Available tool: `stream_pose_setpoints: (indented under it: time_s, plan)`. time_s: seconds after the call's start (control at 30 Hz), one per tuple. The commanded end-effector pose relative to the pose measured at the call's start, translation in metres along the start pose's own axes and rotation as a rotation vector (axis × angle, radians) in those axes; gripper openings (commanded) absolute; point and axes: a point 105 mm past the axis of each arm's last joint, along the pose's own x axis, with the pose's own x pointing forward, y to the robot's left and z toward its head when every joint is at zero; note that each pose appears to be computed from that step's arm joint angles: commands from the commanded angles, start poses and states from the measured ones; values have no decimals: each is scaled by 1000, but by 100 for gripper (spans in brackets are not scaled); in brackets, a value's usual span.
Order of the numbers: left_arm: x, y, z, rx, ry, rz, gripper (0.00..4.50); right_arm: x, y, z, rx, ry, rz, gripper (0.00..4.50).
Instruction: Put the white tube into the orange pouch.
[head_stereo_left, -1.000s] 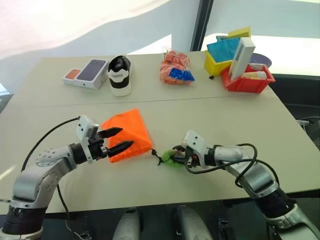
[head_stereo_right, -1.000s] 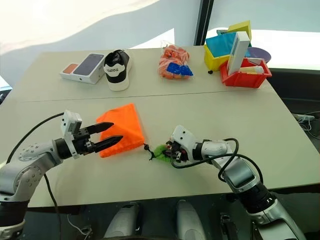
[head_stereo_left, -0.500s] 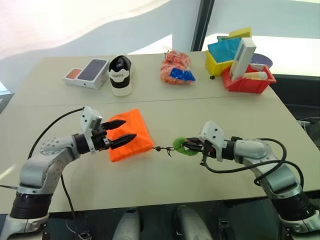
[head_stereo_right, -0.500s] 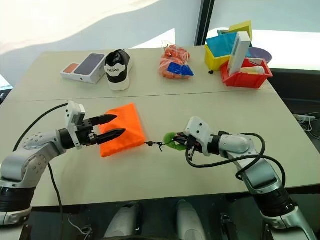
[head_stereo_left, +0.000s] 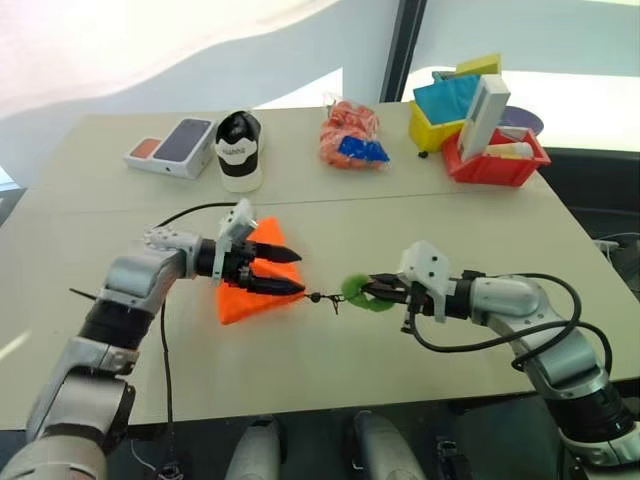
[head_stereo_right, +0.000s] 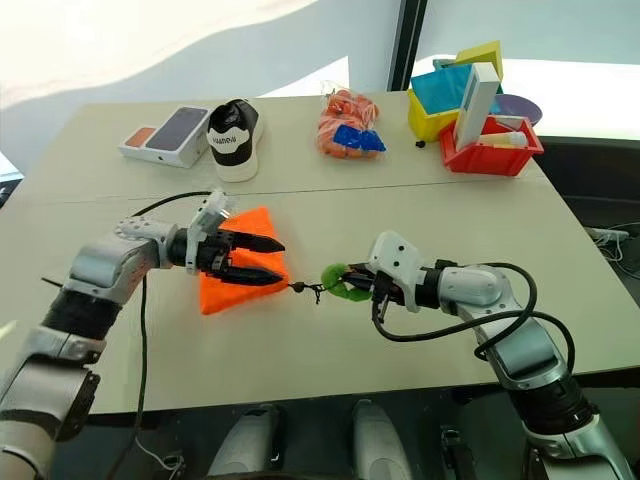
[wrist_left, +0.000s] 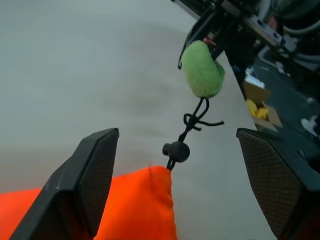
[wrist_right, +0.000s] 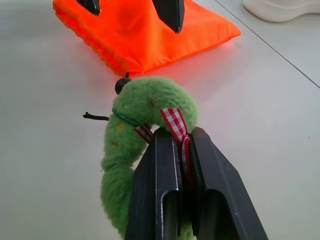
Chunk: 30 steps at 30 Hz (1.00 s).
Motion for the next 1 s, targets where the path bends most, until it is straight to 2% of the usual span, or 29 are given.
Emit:
stream_pose_setpoints:
  time_s: [0.03, 0.13, 0.3, 0.6, 1.0]
  plan:
    - [4, -1, -2, 80, 106, -119, 402, 1, 5, 19, -78, -45, 22, 6]
    - [13, 10, -3, 160, 194, -148, 402, 4, 10, 22, -91, -56, 44, 6]
    - [32, 19, 1, 240, 234, -191, 402, 9, 19, 28, -103, -73, 66, 6]
    - [51, 17, -4, 297, 328, -279, 402, 14, 28, 36, -143, -91, 68, 6]
    - [45, 15, -6, 315, 317, -292, 402, 11, -1, 30, -250, -35, -44, 6]
